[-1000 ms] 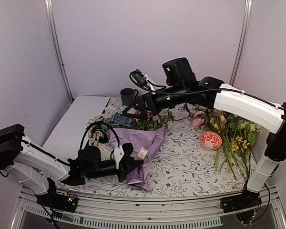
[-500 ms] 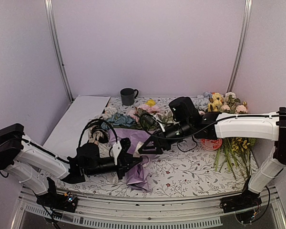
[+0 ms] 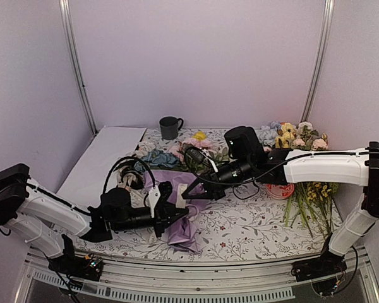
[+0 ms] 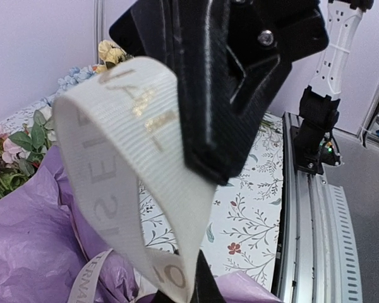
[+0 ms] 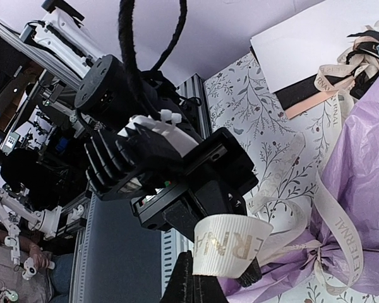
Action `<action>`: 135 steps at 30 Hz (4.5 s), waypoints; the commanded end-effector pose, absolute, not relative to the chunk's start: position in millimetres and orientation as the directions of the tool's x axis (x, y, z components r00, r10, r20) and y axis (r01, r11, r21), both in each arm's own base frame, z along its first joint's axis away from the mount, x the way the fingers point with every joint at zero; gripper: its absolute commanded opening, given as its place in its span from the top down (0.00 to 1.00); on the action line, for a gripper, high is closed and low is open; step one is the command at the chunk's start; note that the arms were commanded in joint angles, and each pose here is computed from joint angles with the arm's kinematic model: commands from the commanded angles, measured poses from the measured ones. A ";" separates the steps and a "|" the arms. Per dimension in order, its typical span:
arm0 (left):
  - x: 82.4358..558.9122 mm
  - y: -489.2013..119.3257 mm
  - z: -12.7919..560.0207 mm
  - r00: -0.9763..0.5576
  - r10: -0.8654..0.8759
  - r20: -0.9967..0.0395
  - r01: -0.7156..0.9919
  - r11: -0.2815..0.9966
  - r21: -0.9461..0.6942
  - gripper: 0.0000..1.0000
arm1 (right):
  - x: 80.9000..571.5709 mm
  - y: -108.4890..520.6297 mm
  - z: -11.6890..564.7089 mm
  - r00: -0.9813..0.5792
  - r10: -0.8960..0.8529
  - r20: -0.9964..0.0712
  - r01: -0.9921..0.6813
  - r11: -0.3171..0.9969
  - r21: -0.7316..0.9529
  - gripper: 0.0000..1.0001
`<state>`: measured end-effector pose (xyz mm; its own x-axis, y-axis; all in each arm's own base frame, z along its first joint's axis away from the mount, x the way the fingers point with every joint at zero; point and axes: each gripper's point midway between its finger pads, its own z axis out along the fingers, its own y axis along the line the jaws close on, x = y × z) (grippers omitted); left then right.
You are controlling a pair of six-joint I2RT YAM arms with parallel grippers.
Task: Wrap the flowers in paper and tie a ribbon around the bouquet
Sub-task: Cross the half-tied ribbon over the folded bouquet.
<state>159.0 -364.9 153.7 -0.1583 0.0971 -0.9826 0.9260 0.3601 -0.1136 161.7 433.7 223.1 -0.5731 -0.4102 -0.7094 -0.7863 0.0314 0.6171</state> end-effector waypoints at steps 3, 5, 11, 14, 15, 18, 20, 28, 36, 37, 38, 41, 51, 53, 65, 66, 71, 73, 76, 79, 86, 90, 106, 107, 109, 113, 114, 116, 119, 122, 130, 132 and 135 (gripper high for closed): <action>166.4 -359.0 155.6 -0.202 0.121 -0.972 0.911 0.387 -0.141 0.41 | 170.2 435.9 232.6 -0.550 -0.373 -0.747 -0.802 -0.014 0.597 1.00; 168.4 -352.6 158.4 -0.223 0.138 -0.965 0.901 0.408 -0.150 0.27 | 180.1 432.8 224.5 -0.573 -0.371 -0.731 -0.791 0.017 0.611 1.00; 171.4 -324.9 192.5 -0.274 0.124 -0.954 0.879 0.436 -0.196 0.08 | 199.7 430.7 210.1 -0.616 -0.359 -0.701 -0.765 0.061 0.642 1.00; 207.7 -286.8 192.2 -0.379 0.087 -0.921 0.738 0.629 -0.244 0.12 | 203.2 432.6 208.4 -0.617 -0.358 -0.700 -0.764 0.060 0.642 1.00; 227.3 -260.4 176.8 -0.468 0.064 -0.881 0.622 0.732 -0.278 0.17 | 203.9 432.7 207.8 -0.618 -0.359 -0.699 -0.763 0.059 0.644 1.00; 269.0 -180.3 133.9 -0.665 -0.138 -0.734 0.220 0.903 -0.369 0.31 | 204.8 432.4 206.8 -0.617 -0.361 -0.699 -0.763 0.057 0.644 1.00; 276.6 -151.8 110.2 -0.708 -0.222 -0.670 0.073 0.921 -0.383 0.32 | 205.1 432.3 207.0 -0.616 -0.361 -0.700 -0.763 0.055 0.644 1.00; 297.3 -156.8 53.8 -0.786 -0.173 -0.593 0.024 0.951 -0.309 0.36 | 203.4 431.8 201.7 -0.625 -0.376 -0.684 -0.750 0.046 0.659 1.00; 312.1 -165.7 29.3 -0.801 -0.157 -0.577 0.023 0.956 -0.292 0.40 | 202.9 430.1 202.1 -0.624 -0.376 -0.685 -0.751 0.048 0.658 1.00; 315.5 -171.3 30.6 -0.799 -0.152 -0.582 0.042 0.951 -0.305 0.39 | 202.8 430.0 201.3 -0.625 -0.378 -0.683 -0.750 0.048 0.660 1.00; 318.3 -176.0 30.4 -0.801 -0.147 -0.580 0.055 0.947 -0.315 0.39 | 203.5 429.6 200.4 -0.626 -0.379 -0.682 -0.749 0.052 0.660 1.00; 321.9 -180.4 24.1 -0.813 -0.148 -0.564 0.050 0.946 -0.321 0.39 | 203.0 429.6 200.1 -0.627 -0.380 -0.680 -0.748 0.051 0.662 1.00; 316.2 -182.8 37.4 -0.800 -0.156 -0.580 0.055 0.943 -0.329 1.00 | 206.9 431.3 196.3 -0.643 -0.380 -0.664 -0.738 0.075 0.671 1.00; 308.4 -189.5 63.3 -0.757 -0.144 -0.637 0.104 0.937 -0.335 1.00 | 210.4 433.3 194.4 -0.651 -0.378 -0.658 -0.733 0.087 0.675 1.00; 159.3 -324.4 261.1 -0.159 0.071 -0.985 0.876 0.469 -0.108 1.00 | 242.4 445.2 192.5 -0.681 -0.348 -0.644 -0.716 0.130 0.686 1.00; 151.9 -333.6 271.8 -0.122 0.066 -0.990 0.901 0.426 -0.082 1.00 | 244.7 446.4 192.6 -0.683 -0.347 -0.643 -0.714 0.129 0.688 1.00; 114.7 -393.9 293.3 0.007 0.131 -0.991 0.989 0.147 0.027 1.00 | 258.3 448.4 198.0 -0.681 -0.330 -0.653 -0.719 0.130 0.683 1.00; 102.4 -418.6 286.8 0.050 0.153 -0.987 0.998 0.032 0.056 1.00 | 260.5 449.6 199.3 -0.682 -0.332 -0.652 -0.717 0.128 0.685 1.00; 89.5 -448.8 285.4 0.116 0.158 -0.981 0.988 -0.117 0.098 1.00 | 262.4 451.1 197.0 -0.675 -0.344 -0.653 -0.723 0.136 0.677 1.00; 85.2 -473.9 262.5 0.133 0.211 -0.968 0.973 -0.213 0.088 1.00 | 262.0 449.7 196.9 -0.668 -0.352 -0.656 -0.730 0.138 0.669 1.00; 86.7 -513.5 193.5 0.186 0.344 -0.921 0.951 -0.300 0.080 1.00 | 258.7 445.8 194.6 -0.652 -0.377 -0.658 -0.742 0.141 0.655 1.00; 82.8 -525.2 153.4 0.246 0.422 -0.873 0.942 -0.317 0.113 1.00 | 256.0 443.4 195.3 -0.643 -0.385 -0.662 -0.749 0.134 0.649 1.00; 92.5 -485.6 188.5 0.293 0.397 -0.870 0.955 -0.163 0.247 0.07 | 246.3 445.6 194.3 -0.644 -0.394 -0.655 -0.739 0.102 0.666 1.00; 92.0 -481.5 190.6 0.288 0.390 -0.875 0.957 -0.155 0.246 0.05 | 245.5 445.9 193.9 -0.645 -0.395 -0.654 -0.738 0.101 0.667 1.00; 95.3 -475.6 188.3 0.276 0.397 -0.876 0.961 -0.124 0.246 0.01 | 244.4 446.5 192.4 -0.647 -0.397 -0.651 -0.735 0.100 0.670 1.00; 121.0 -479.9 170.3 0.241 0.492 -0.837 0.963 -0.011 0.270 0.05 | 244.5 446.8 193.5 -0.647 -0.395 -0.652 -0.736 0.098 0.670 1.00; 128.0 -483.6 167.3 0.231 0.523 -0.820 0.960 0.013 0.279 0.09 | 244.5 447.1 194.6 -0.646 -0.394 -0.654 -0.737 0.098 0.669 1.00; 140.2 -490.7 157.8 0.224 0.596 -0.771 0.950 0.041 0.308 0.18 | 244.7 446.7 195.2 -0.646 -0.392 -0.655 -0.738 0.100 0.668 1.00; 131.1 -496.2 136.3 0.270 0.712 -0.648 0.944 -0.062 0.325 0.17 | 243.7 446.1 195.7 -0.645 -0.392 -0.656 -0.739 0.100 0.667 1.00; 105.6 -488.6 117.6 0.320 0.779 -0.540 0.944 -0.212 0.253 0.15 | 243.5 445.3 194.6 -0.647 -0.393 -0.654 -0.737 0.103 0.668 1.00; 99.5 -497.6 115.2 0.328 0.812 -0.484 0.935 -0.207 0.286 0.20 | 243.4 445.2 193.5 -0.648 -0.392 -0.654 -0.737 0.103 0.668 1.00; 102.7 -503.6 159.9 0.302 0.715 -0.631 0.943 -0.125 0.309 0.21 | 243.2 445.1 193.7 -0.650 -0.390 -0.652 -0.734 0.101 0.671 1.00; 119.4 -488.8 225.9 0.223 0.500 -0.837 0.957 0.053 0.287 0.32 | 242.9 446.1 193.8 -0.652 -0.388 -0.651 -0.731 0.096 0.675 1.00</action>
